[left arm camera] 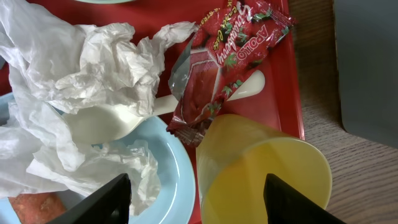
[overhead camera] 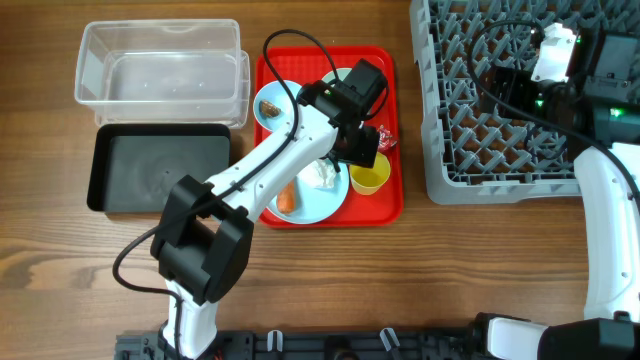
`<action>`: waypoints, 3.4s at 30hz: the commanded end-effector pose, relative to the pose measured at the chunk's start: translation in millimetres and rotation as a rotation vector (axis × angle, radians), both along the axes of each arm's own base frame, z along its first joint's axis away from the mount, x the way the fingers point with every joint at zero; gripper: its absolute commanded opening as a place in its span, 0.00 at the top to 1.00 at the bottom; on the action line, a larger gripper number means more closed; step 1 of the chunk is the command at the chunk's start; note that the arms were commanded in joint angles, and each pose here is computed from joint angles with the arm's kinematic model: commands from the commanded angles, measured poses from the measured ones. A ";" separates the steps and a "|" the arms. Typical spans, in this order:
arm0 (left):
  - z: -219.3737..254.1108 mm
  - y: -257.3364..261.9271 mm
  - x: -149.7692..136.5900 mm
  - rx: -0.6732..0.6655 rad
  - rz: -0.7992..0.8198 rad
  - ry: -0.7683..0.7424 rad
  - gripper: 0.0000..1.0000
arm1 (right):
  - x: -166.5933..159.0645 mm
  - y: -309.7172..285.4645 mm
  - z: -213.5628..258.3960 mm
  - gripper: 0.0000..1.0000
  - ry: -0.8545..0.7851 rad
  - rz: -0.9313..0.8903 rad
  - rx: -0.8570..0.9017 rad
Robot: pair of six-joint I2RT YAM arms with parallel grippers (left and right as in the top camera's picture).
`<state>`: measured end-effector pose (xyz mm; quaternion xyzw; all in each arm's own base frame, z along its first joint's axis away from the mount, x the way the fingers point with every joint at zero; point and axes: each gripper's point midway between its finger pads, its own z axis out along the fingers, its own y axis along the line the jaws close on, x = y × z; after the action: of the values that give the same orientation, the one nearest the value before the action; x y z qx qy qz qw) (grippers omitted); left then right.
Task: Sort waste into correct bins and load items into the dishwasher rack
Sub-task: 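Grasp the yellow cup with the left gripper and lift it, then hand the yellow cup from the left gripper to the right gripper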
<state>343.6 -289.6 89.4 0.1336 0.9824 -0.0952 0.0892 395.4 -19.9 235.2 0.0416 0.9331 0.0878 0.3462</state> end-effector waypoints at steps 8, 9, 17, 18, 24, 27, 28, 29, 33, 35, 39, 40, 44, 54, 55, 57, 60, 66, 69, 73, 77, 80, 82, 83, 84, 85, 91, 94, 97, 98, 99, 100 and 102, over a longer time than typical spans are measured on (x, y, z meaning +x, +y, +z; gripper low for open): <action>-5.9 2.6 1.4 0.021 0.005 0.004 0.58 | 3.3 -0.7 4.7 0.02 -0.008 -0.010 0.009; -8.2 4.1 0.2 0.028 0.005 0.008 0.64 | 3.3 -0.7 4.7 0.02 -0.008 -0.010 0.009; -25.3 14.0 -12.4 0.063 0.005 0.053 0.74 | 3.5 -0.8 4.8 0.02 -0.009 -0.011 0.009; -25.3 13.9 -12.3 0.063 0.005 0.053 0.73 | 3.5 -0.8 4.8 0.02 -0.009 -0.011 0.009; -24.1 6.0 -14.1 0.021 -0.004 0.067 0.82 | 3.5 -0.8 4.8 0.02 -0.009 -0.010 0.009; -23.5 3.5 -12.0 0.014 -0.006 0.056 0.82 | 3.5 -0.8 4.8 0.02 -0.009 -0.010 0.009; -23.2 1.8 -11.5 0.010 -0.008 0.051 0.82 | 3.5 -0.8 4.8 0.01 -0.009 -0.010 0.009; -23.1 0.5 -11.6 0.008 -0.011 0.049 0.82 | 3.5 -0.8 4.8 0.02 -0.009 -0.010 0.009; -30.1 -4.6 -14.0 0.014 -0.023 0.054 0.81 | 3.5 -0.8 4.8 0.01 -0.009 -0.010 0.009; -38.5 -4.1 -15.6 0.027 -0.024 0.071 0.85 | 3.5 -0.8 4.8 0.01 -0.009 -0.010 0.009; -47.3 -1.9 -17.0 0.043 -0.021 0.091 0.96 | 3.6 -0.8 4.9 0.02 -0.010 -0.010 0.008; -46.7 -1.5 -15.8 0.040 -0.017 0.089 0.96 | 3.7 -0.9 5.0 0.01 -0.010 -0.010 0.009; -14.0 1.5 -3.4 -0.074 0.039 0.082 0.96 | 4.0 -0.1 5.4 0.02 -0.012 -0.011 0.015; 138.8 35.8 39.0 -0.818 0.005 0.097 0.96 | 1.3 83.8 53.4 0.00 -0.161 0.363 0.397; 154.6 37.9 41.0 -0.914 -0.042 0.092 0.96 | -0.9 97.9 64.4 0.00 -0.195 0.440 0.449; 174.1 39.8 44.2 -1.015 -0.101 0.068 0.96 | -5.2 120.3 78.1 0.00 -0.250 0.575 0.503; 199.2 35.9 42.1 -1.128 -0.217 0.027 0.96 | -11.9 153.9 89.9 0.00 -0.304 0.764 0.585; 219.9 31.7 36.6 -1.211 -0.337 -0.015 0.96 | -31.5 199.5 97.2 0.00 -0.348 1.106 0.788; 219.9 31.4 36.4 -1.211 -0.338 -0.015 0.96 | -29.8 210.8 86.5 0.00 -0.320 1.130 0.809; 220.6 30.5 36.7 -1.211 -0.346 -0.024 0.96 | -33.2 225.8 86.4 0.03 -0.339 1.190 0.805; 221.2 29.4 36.6 -1.212 -0.353 -0.029 0.96 | -36.1 233.7 89.8 0.15 -0.366 1.227 0.793; 220.8 29.4 36.7 -1.211 -0.352 -0.029 0.96 | -42.4 233.6 98.0 0.17 -0.408 1.290 0.803; 220.5 29.4 37.2 -1.209 -0.351 -0.030 0.96 | -43.7 233.6 101.4 0.21 -0.413 1.304 0.810; 220.6 29.4 37.2 -1.209 -0.351 -0.031 0.96 | -43.3 233.6 102.3 0.22 -0.417 1.306 0.807; 220.5 29.4 37.2 -1.209 -0.350 -0.030 0.96 | -43.2 233.6 102.6 0.24 -0.420 1.308 0.805; 220.2 29.4 37.4 -1.208 -0.349 -0.031 0.96 | -43.2 233.6 102.6 0.27 -0.421 1.308 0.805; 219.7 28.5 37.2 -1.206 -0.349 -0.029 0.96 | -43.1 233.6 102.8 0.42 -0.409 1.302 0.812; 219.4 28.3 36.8 -1.206 -0.347 -0.025 0.92 | -42.9 233.5 102.9 0.43 -0.411 1.303 0.811; 218.5 28.2 35.8 -1.205 -0.341 -0.015 0.79 | -41.6 231.6 103.5 0.44 -0.419 1.301 0.806; 218.2 28.2 35.6 -1.205 -0.339 -0.012 0.74 | -40.2 229.3 103.6 0.44 -0.422 1.295 0.803; 218.1 28.3 35.4 -1.205 -0.339 -0.011 0.71 | -38.9 227.2 103.5 0.44 -0.423 1.289 0.802; 217.9 28.3 35.2 -1.205 -0.337 -0.008 0.67 | -37.0 223.6 103.5 0.44 -0.425 1.279 0.801; 217.8 28.3 35.1 -1.205 -0.336 -0.007 0.65 | -32.2 214.9 103.3 0.44 -0.428 1.254 0.797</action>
<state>381.1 -259.1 302.2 0.2040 0.7241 -0.6460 0.1299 361.5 207.2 331.5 -0.3883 0.6018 0.5994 0.3575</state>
